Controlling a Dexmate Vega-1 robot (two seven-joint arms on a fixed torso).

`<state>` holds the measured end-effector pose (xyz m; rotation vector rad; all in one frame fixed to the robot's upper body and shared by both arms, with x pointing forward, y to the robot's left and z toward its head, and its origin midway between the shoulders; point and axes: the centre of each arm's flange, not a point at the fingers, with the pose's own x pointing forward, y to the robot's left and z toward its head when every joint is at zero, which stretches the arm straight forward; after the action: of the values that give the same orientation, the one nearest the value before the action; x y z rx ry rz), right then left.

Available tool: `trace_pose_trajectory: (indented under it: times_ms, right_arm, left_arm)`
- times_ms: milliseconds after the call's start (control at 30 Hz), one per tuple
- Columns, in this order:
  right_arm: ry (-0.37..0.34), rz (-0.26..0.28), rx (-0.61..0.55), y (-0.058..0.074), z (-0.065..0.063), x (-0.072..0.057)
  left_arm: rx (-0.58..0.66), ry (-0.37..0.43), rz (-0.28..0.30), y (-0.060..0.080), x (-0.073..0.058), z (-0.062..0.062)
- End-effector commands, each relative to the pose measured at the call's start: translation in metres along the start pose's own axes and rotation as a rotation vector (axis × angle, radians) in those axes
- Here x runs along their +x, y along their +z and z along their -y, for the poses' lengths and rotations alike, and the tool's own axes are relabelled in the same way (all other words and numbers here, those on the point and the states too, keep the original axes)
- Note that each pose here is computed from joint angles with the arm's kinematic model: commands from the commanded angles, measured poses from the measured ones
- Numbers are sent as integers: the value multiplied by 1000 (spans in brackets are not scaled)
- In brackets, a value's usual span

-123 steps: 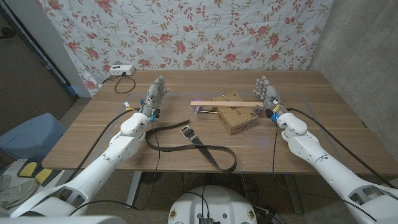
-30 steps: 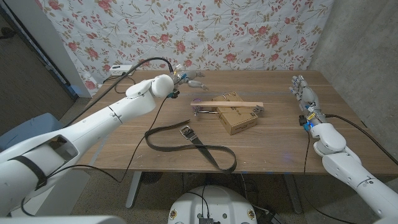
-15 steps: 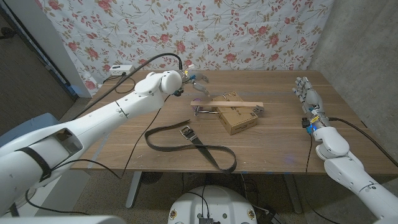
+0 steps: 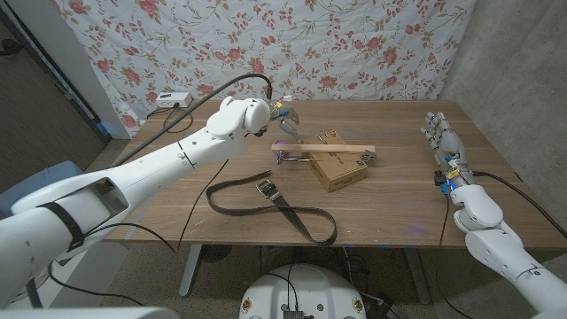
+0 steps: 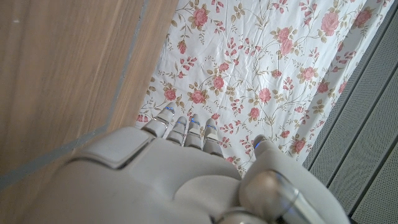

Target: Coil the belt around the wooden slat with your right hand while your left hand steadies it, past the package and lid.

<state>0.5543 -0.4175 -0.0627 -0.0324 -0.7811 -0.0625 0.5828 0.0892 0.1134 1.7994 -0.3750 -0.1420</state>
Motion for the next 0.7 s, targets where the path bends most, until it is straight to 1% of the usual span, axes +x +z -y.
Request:
trace_pose_trajectory:
  times_ms: [33, 233, 567, 700]
  right_arm:
    - [-1, -4, 6, -3, 8, -3]
    - [-1, -7, 9, -6, 11, -2]
    - [-3, -13, 15, -11, 16, 0]
    - [-4, -15, 17, -12, 19, 0]
  left_arm:
    - [56, -40, -46, 14, 2, 3]
    - [86, -57, -57, 23, 5, 9]
    - [84, -104, -57, 30, 15, 19]
    - [84, -120, -57, 33, 18, 22]
